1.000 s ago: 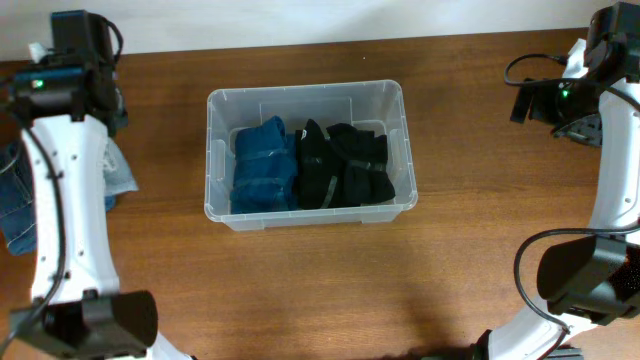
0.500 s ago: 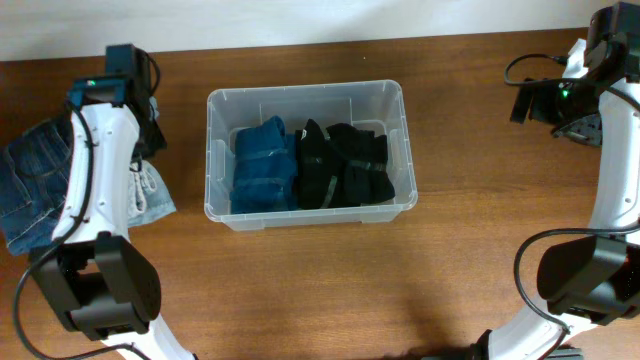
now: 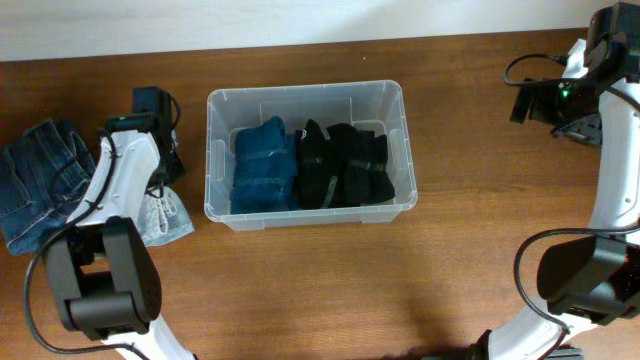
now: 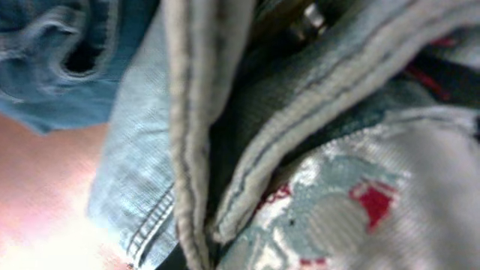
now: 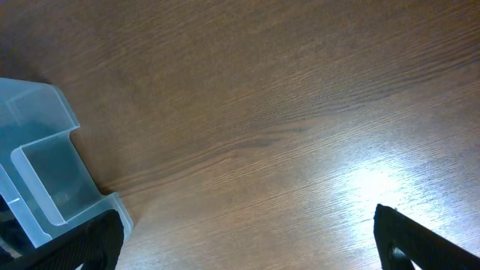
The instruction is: Pack container
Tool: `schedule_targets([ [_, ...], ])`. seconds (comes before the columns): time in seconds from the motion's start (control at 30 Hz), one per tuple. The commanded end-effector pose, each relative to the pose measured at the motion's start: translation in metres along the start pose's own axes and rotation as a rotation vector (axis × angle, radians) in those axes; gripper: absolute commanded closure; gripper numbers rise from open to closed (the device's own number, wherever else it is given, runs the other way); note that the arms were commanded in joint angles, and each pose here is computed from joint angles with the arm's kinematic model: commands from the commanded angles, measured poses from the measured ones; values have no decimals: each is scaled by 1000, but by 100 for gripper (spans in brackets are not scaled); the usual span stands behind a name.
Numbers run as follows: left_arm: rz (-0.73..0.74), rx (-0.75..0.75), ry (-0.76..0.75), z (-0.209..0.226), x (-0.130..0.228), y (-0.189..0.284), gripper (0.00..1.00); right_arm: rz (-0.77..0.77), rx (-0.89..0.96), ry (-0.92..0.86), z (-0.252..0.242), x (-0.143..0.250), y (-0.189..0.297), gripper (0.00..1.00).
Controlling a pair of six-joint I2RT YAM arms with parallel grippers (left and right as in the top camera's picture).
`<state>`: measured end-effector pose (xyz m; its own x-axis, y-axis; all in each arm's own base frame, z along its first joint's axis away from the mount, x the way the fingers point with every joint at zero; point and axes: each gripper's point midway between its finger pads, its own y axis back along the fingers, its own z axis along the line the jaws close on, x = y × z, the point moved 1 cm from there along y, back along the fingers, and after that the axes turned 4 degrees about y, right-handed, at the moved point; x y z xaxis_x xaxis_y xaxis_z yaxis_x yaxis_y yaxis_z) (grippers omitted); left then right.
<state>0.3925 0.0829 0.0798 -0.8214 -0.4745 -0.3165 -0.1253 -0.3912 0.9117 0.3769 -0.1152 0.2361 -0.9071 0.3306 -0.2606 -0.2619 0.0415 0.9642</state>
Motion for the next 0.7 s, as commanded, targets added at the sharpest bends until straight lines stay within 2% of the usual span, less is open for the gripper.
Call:
schedule_targets([
  [0.0,12,78,34,-11,2,-3,100,-11,9,-1,-2,0,5,1],
  [0.1,8,162,48,-25,-2,-1,100,-11,9,-1,-2,0,5,2],
  [0.23,-23,178,59,-29,-9,-1,98,-11,9,-1,-2,0,5,1],
  [0.27,-26,179,60,-30,-10,-1,93,-11,9,-1,-2,0,5,1],
  [0.33,-27,179,60,-31,-10,-3,77,-11,9,-1,-2,0,5,1],
  [0.47,-9,170,40,-33,-7,-12,33,-11,9,-1,-2,0,5,1],
  [0.5,-6,168,28,-34,-6,-15,26,-11,9,-1,-2,0,5,1],
  [0.57,-26,177,-7,-37,-10,-16,17,-11,9,-1,-2,0,5,1],
  [0.63,-57,189,-42,-39,-18,-11,13,-11,9,-1,-2,0,5,2],
  [0.67,-76,196,-54,-40,-25,-6,6,-11,9,-1,-2,0,5,1],
])
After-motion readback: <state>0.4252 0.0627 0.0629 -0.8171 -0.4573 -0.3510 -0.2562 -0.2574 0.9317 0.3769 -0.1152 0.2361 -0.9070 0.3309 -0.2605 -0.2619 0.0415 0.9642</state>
